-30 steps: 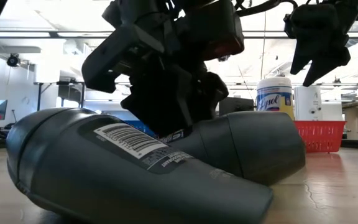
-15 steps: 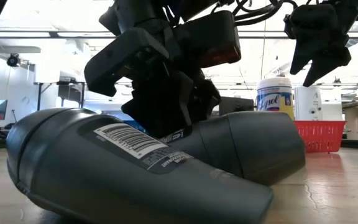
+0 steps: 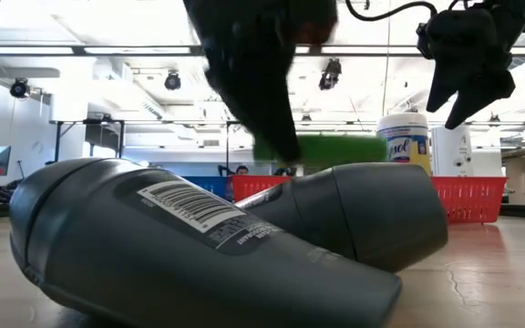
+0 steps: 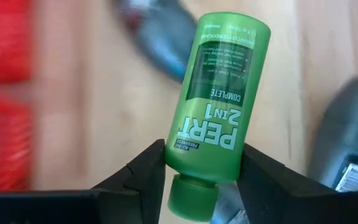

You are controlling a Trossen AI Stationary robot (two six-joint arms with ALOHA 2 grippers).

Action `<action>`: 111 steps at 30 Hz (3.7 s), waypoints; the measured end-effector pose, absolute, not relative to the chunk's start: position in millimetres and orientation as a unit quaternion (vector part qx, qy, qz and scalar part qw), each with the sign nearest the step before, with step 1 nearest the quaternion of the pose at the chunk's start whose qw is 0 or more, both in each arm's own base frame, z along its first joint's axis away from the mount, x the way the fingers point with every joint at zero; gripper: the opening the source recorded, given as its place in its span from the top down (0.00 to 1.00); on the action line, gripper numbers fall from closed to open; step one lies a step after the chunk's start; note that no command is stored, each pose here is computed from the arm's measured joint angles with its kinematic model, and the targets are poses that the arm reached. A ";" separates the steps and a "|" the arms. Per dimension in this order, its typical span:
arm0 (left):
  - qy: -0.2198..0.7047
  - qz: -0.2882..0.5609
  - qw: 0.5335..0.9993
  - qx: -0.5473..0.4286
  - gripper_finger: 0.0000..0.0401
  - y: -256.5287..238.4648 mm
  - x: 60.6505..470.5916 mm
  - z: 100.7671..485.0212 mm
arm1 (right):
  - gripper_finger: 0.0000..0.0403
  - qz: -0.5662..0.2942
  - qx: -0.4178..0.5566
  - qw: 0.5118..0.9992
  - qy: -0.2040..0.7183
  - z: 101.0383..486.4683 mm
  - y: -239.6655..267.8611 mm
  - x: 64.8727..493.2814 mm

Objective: Pick & Place Travel size toiletries
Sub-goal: Put the green shampoo into the blue bin, then put the gray deodorant into the middle red bin

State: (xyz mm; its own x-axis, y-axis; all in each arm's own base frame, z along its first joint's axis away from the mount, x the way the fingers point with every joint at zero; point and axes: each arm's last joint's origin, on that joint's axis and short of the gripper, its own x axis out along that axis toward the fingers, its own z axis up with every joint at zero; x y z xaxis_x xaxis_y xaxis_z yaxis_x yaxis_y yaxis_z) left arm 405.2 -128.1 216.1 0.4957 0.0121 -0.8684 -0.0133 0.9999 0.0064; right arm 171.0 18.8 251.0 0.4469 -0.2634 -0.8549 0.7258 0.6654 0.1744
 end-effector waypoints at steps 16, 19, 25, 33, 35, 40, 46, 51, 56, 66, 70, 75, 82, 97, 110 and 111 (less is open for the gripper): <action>0.219 0.532 0.735 -0.358 0.58 -73.7 318.3 255.2 | 0.10 -0.303 0.251 0.820 0.416 250.3 18.4 173.3; 0.236 0.538 0.712 -0.384 0.58 -61.3 311.5 231.8 | 0.10 -0.302 0.249 0.820 0.417 250.0 18.4 173.4; 0.250 0.482 0.698 -0.466 0.58 -41.3 312.6 194.5 | 0.10 -0.301 0.247 0.820 0.418 249.6 18.4 173.3; 0.217 0.484 0.702 -0.475 0.53 -30.8 312.2 186.1 | 0.10 -0.302 0.246 0.819 0.421 248.5 18.3 172.7; 0.215 0.487 0.702 -0.474 0.52 -29.9 312.1 186.2 | 0.10 -0.302 0.247 0.819 0.421 248.5 18.3 172.7; 0.216 0.486 0.700 -0.478 0.47 -29.8 312.3 186.4 | 0.10 -0.302 0.247 0.819 0.421 248.5 18.3 172.7; 0.212 0.483 0.697 -0.486 0.44 -29.9 310.1 191.6 | 0.10 -0.302 0.248 0.819 0.420 248.5 18.3 172.7; 0.222 0.405 0.763 -0.452 0.44 -39.0 313.3 218.2 | 0.10 -0.302 0.249 0.818 0.421 248.4 18.4 172.7; 0.305 0.282 0.821 -0.392 0.44 -62.0 320.4 242.2 | 0.10 -0.302 0.249 0.819 0.420 248.5 18.4 172.7; 0.406 0.227 0.782 -0.415 0.46 -122.8 342.9 227.1 | 0.10 -0.302 0.249 0.819 0.420 248.4 18.4 173.0; 0.473 0.257 0.749 -0.385 0.46 -139.6 349.0 219.2 | 0.10 -0.302 0.249 0.819 0.420 248.1 18.4 173.0; 0.540 0.192 0.752 -0.327 0.46 -161.3 358.7 219.1 | 0.10 -0.299 0.251 0.818 0.423 248.0 18.7 173.0; 0.561 0.187 0.732 -0.337 0.45 -176.1 362.2 207.4 | 0.10 -0.291 0.256 0.816 0.428 247.8 19.5 172.9; 0.584 0.183 0.726 -0.314 0.18 -178.1 365.5 189.4 | 0.10 -0.289 0.254 0.816 0.431 247.1 19.7 172.7; 0.608 0.168 0.732 -0.258 0.21 -181.5 372.8 159.5 | 0.10 -0.288 0.250 0.816 0.435 245.1 19.7 172.1; 0.609 0.168 0.731 -0.258 0.23 -181.3 372.8 159.5 | 0.10 -0.288 0.250 0.815 0.436 244.8 19.6 172.0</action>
State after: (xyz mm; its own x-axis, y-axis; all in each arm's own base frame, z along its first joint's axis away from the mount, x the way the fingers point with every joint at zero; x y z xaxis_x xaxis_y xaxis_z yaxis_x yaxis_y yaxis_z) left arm 372.8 -181.3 159.5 0.2025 -0.0686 -0.9769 -0.5599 0.8103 -0.1730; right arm 172.0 19.6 244.8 0.4541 -0.2529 -0.8543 0.6877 0.7091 0.1556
